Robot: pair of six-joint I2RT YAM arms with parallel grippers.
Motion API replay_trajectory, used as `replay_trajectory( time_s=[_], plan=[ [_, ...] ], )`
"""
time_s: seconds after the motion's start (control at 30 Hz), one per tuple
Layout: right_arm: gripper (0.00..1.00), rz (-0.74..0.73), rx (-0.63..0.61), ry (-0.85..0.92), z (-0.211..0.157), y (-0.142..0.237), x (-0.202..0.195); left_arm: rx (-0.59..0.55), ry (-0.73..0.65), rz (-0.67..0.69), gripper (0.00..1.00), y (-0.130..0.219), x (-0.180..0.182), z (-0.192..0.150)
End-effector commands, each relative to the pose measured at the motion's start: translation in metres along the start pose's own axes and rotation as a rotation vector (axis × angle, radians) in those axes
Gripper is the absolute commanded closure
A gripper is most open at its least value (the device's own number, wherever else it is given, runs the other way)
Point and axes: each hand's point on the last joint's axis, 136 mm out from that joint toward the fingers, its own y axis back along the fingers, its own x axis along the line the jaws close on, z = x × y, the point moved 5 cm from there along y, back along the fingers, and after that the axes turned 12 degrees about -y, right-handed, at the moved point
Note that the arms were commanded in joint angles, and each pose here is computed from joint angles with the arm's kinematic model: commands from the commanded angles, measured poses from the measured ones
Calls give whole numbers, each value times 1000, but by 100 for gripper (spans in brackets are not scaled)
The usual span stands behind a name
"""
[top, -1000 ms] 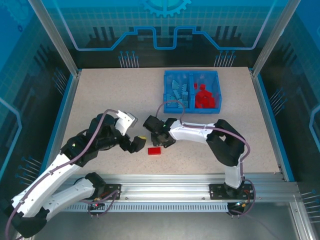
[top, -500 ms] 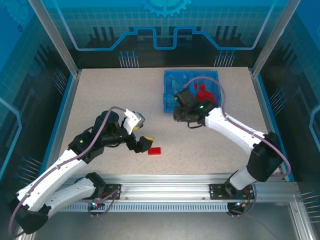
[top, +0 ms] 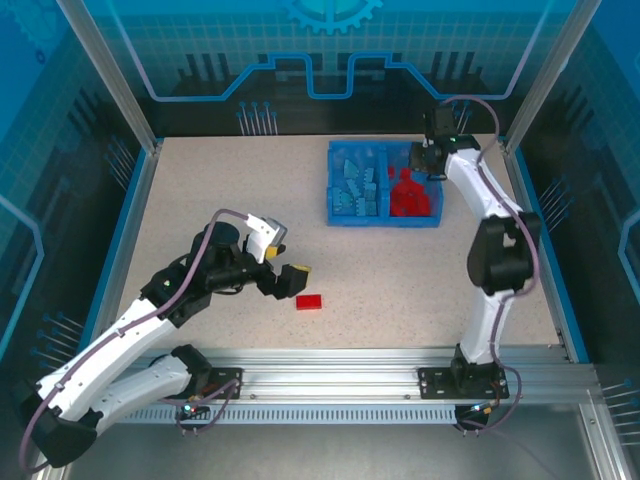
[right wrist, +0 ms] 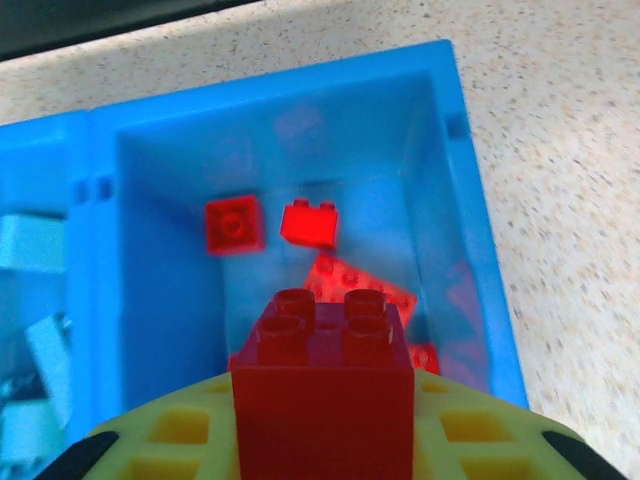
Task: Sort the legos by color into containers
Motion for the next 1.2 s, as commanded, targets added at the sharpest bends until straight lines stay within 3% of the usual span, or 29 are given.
replay_trajectory(
  time_s=[0.0,0.17,0.3,0.5,0.6,0.73,0.9,1.17],
  plan=[
    [70,-14,71,41,4,-21,-3,12,62,42,1,5,4,-9],
    [59,-68,101,72,11,-51,-3,3,94,46,1,6,5,-13],
    [48,-64,122,80,15,-54,1,19,110,47,1,6,5,-18],
    [45,-47,107,85,19,-26,7,30,123,57,2,7,5,-19],
    [46,-38,138,111,3,-10,10,60,130,79,3,8,8,-22],
    [43,29,80,136,-18,35,14,107,119,148,3,10,15,-29],
    [40,125,107,185,-74,96,24,137,145,297,2,12,34,-37],
    [33,262,318,119,-239,137,55,186,168,491,1,16,58,-53]
  ],
)
